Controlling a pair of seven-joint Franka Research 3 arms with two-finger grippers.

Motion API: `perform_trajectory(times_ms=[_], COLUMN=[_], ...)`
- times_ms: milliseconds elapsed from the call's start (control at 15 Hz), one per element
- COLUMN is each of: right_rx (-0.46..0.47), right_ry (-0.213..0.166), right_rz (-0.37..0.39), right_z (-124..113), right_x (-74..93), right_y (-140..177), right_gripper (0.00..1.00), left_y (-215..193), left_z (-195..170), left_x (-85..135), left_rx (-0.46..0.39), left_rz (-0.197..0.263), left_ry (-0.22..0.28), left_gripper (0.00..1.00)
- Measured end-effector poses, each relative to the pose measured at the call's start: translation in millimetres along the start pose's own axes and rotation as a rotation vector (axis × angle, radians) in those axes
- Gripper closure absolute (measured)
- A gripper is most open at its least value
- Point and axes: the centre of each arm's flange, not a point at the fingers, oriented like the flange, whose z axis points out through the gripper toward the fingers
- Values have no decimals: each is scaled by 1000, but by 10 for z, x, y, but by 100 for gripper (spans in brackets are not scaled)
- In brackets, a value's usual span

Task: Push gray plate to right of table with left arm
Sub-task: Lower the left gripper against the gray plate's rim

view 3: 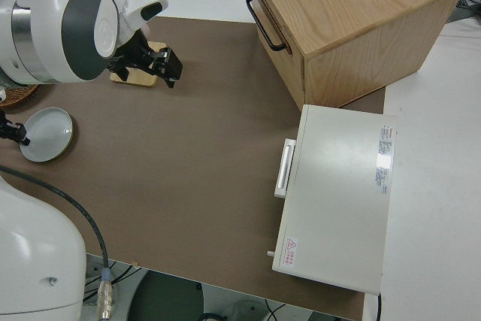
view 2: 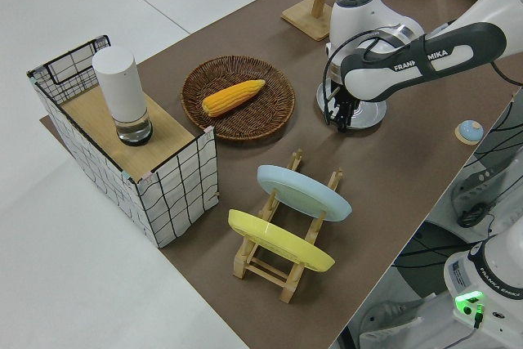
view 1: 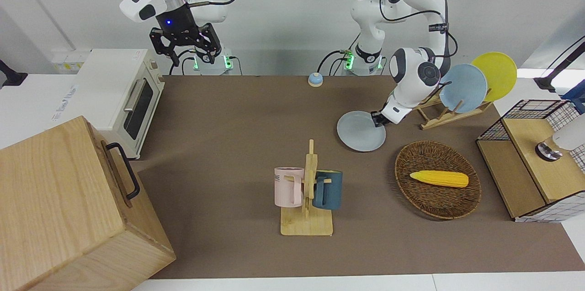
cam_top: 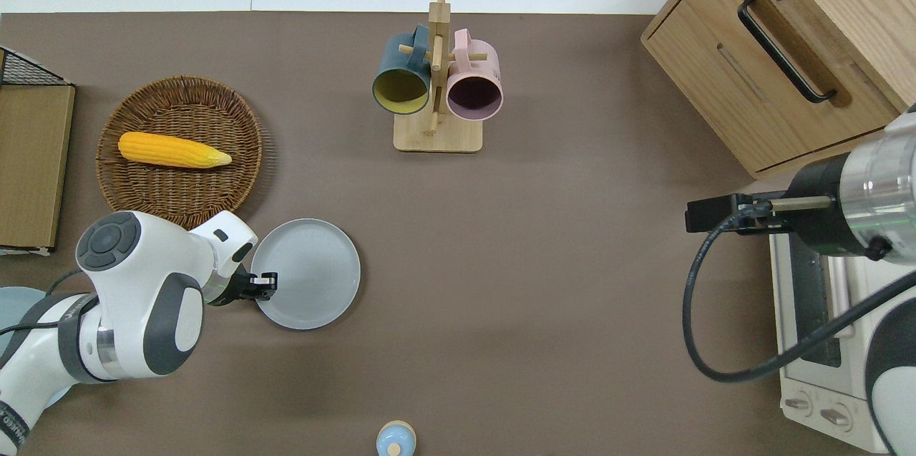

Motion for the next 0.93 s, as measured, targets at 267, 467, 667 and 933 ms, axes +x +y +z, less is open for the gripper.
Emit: perform_trajectory(times_ms=[267,467,667,933], right_rx=[0,0,0,0], right_ry=[0,0,0,0], right_rz=[0,0,0,0], right_z=[0,0,0,0], right_x=[0,0,0,0], right_y=[0,0,0,0], right_gripper=[0,0,0,0], left_y=[14,29,83,173], left_z=[-15,-21,-49,-36], left_x=[9,15,26,11], left_rx=[-4,-7,-12,-9], left_rz=[-1,0,6,23], left_ry=[5,12,23,21], left_gripper=[88,91,95,95])
